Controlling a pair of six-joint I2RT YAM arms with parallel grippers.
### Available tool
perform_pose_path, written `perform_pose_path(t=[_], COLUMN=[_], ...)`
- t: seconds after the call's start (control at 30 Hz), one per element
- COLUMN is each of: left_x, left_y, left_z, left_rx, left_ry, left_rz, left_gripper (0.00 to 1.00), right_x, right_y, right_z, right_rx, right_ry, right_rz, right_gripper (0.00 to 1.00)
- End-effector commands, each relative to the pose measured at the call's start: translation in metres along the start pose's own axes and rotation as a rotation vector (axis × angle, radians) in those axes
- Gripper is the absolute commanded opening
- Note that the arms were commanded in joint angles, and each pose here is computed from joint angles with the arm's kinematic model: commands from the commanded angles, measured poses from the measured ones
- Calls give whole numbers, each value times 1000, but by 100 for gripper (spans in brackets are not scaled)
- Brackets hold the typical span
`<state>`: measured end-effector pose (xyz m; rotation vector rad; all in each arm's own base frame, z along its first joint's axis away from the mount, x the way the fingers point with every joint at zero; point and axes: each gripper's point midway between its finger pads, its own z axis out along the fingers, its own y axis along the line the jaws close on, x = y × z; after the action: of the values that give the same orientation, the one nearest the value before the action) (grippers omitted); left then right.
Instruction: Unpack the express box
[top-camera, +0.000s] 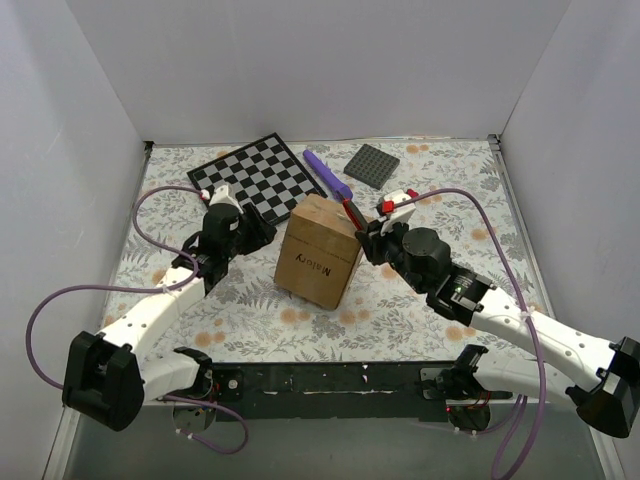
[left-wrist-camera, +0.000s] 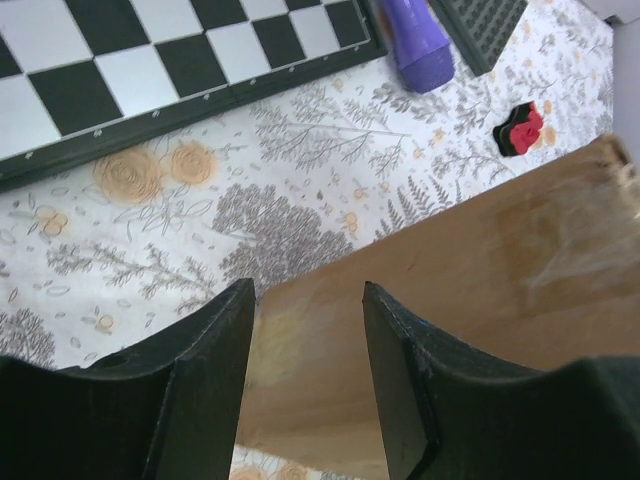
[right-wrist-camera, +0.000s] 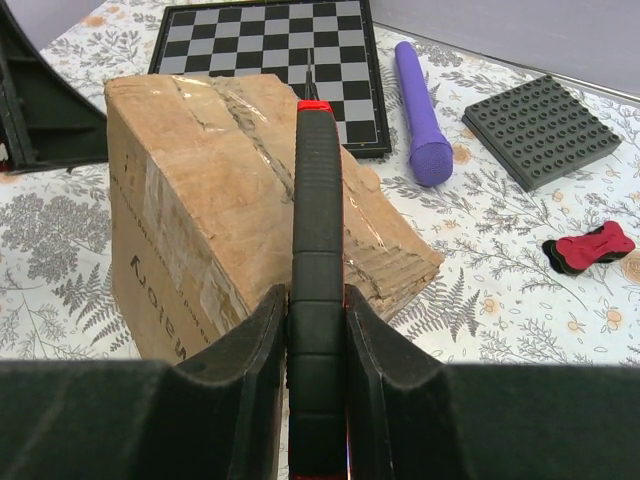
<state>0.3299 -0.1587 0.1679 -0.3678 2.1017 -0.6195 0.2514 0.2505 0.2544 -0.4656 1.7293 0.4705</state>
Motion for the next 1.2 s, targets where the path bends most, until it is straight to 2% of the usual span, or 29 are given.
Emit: perform_pose_path(t=[0.0, 0.13, 0.57, 0.87, 1.07, 1.17], left_x=[14, 23, 23, 33, 31, 32], left_y=[14, 18, 34, 41, 37, 37], left_z=[-10, -16, -49, -54, -51, -50], left_rx=[-17, -8, -39, -54, -48, -46], left_ry=[10, 18, -43, -26, -21, -17], left_rz=[-14, -44, -76, -111, -102, -107], left_gripper=[47, 47, 47, 47, 48, 48], right_x=[-16, 7, 34, -3, -55, -59], right_y=[0, 17, 66, 61, 57, 56], right_z=[0, 8, 7, -1, -18, -21], right_rx=[6, -67, -218, -170, -170, -173], right_ry=[-56, 40, 120, 19, -109, -108], right_rz=[20, -3, -8, 42, 75, 70], right_gripper=[1, 1, 1, 1, 1, 1])
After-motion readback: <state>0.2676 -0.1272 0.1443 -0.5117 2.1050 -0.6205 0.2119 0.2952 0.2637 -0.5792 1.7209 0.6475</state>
